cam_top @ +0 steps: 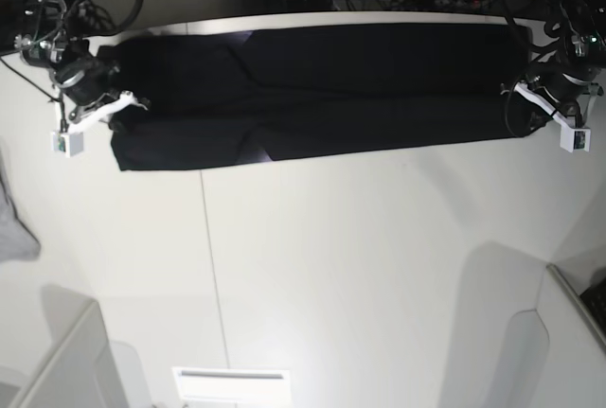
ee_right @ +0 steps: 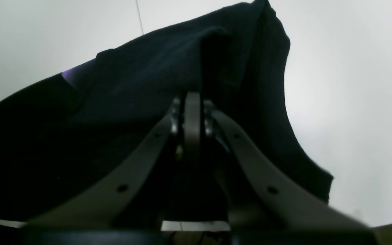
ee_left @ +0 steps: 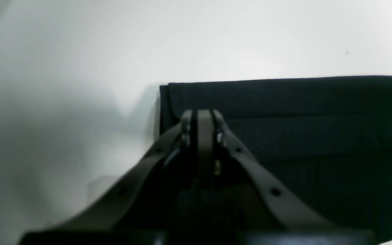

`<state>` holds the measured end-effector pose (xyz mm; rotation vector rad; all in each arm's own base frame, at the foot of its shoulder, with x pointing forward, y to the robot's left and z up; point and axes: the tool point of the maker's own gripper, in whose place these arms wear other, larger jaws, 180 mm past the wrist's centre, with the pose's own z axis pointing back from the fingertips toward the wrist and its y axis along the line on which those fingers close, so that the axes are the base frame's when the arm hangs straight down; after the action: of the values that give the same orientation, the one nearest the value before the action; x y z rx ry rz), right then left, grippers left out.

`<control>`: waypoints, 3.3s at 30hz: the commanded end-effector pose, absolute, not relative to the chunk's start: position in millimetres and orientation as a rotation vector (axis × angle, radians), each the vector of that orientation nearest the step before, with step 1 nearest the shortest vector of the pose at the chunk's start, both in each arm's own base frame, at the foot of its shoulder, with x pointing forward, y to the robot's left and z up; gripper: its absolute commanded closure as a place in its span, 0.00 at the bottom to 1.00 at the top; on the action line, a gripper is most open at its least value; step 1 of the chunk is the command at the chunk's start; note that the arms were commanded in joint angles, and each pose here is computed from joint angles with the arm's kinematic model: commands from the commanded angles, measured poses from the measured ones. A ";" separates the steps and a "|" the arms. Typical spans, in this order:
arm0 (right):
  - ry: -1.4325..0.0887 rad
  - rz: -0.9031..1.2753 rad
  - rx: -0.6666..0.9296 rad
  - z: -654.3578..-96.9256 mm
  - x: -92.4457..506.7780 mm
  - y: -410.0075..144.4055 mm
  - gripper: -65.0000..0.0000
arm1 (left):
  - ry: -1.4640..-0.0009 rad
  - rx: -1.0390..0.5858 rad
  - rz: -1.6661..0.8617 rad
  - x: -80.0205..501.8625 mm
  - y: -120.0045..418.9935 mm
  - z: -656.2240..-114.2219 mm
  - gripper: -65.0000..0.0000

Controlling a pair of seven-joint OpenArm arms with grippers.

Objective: Fold the T-shirt properly
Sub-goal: 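Fold the hem over toward the collar edge with both grippers, then lay the folded edge down and open both grippers, then grasp the folded strip's ends with both grippers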

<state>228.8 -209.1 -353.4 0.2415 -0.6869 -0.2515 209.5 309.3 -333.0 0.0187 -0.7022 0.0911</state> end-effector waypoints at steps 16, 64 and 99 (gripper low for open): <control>-0.707 -0.310 0.241 -338.0 227.5 -232.7 1.00 | -0.712 0.043 0.067 208.2 315.3 -325.5 1.00; -0.655 -0.442 0.262 -361.1 202.5 -238.2 0.53 | -0.671 0.116 0.196 164.2 349.3 -328.8 0.42; -0.524 -0.539 0.190 -444.2 251.8 -265.9 1.00 | -0.587 -0.002 0.273 224.7 319.5 -416.7 1.00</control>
<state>255.7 -250.7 -443.0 0.2592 -0.5344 -0.5411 224.5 310.6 -420.4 -0.0394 -0.5913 0.2815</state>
